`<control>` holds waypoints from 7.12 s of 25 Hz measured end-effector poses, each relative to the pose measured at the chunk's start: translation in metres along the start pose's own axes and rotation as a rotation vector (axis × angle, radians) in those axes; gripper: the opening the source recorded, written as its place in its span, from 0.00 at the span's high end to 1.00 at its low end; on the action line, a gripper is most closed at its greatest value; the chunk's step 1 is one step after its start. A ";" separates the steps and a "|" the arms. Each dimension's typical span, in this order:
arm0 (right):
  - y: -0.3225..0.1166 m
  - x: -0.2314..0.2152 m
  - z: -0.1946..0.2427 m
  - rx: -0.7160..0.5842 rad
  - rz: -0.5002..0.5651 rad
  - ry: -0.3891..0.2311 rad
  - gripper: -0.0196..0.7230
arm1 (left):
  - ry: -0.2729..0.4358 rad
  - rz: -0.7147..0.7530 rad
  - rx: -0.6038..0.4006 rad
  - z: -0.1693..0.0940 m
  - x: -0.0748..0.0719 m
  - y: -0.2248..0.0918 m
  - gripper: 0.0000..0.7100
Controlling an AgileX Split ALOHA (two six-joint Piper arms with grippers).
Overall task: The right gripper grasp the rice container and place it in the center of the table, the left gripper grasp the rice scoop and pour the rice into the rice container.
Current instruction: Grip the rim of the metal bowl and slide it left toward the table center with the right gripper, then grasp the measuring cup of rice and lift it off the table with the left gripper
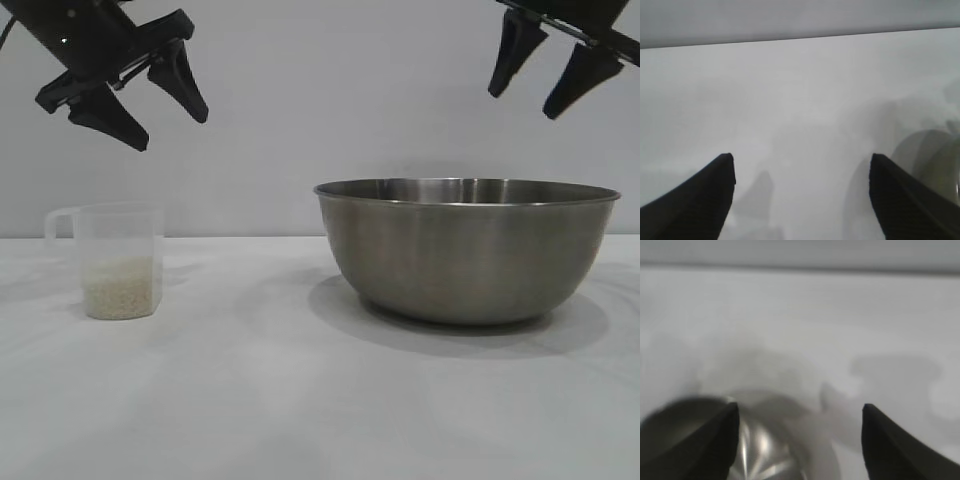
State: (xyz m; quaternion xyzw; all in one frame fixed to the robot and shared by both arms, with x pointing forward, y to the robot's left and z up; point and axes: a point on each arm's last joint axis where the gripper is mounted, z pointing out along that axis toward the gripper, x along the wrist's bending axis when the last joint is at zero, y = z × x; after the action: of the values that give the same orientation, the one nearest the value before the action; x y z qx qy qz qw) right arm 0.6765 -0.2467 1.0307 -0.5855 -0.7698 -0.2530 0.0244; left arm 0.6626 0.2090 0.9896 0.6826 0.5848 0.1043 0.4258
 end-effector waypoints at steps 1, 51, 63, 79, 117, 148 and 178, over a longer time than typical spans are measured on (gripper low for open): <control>-0.003 0.000 0.000 0.035 -0.003 0.000 0.38 | 0.000 0.000 0.000 0.000 0.000 0.000 0.31; -0.058 0.053 0.114 0.413 -0.046 0.125 0.79 | -0.006 0.001 0.005 0.000 -0.001 -0.001 0.31; -0.049 0.062 0.073 0.343 -0.122 0.052 0.32 | -0.020 0.001 0.017 0.000 -0.002 -0.002 0.31; -0.056 0.026 -0.063 0.111 0.056 -0.233 0.34 | -0.022 0.001 0.019 0.000 -0.002 -0.002 0.31; -0.400 0.108 -0.158 -0.455 -0.053 -0.379 0.34 | -0.022 0.001 0.019 0.000 -0.002 -0.002 0.31; -0.407 0.100 -0.145 -0.602 -0.081 -0.413 0.34 | -0.027 0.219 0.061 -0.051 -0.025 0.014 0.31; -0.407 0.100 -0.145 -0.602 -0.081 -0.413 0.34 | 0.335 0.013 0.179 -0.177 -0.025 -0.099 0.31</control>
State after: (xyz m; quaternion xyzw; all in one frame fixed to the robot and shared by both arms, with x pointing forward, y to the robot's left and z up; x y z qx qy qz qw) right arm 0.2357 -0.2941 1.0430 -0.5743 -0.6721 -0.3453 -0.3149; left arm 0.4718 0.2634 1.0382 0.6945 0.6500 0.1668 0.2596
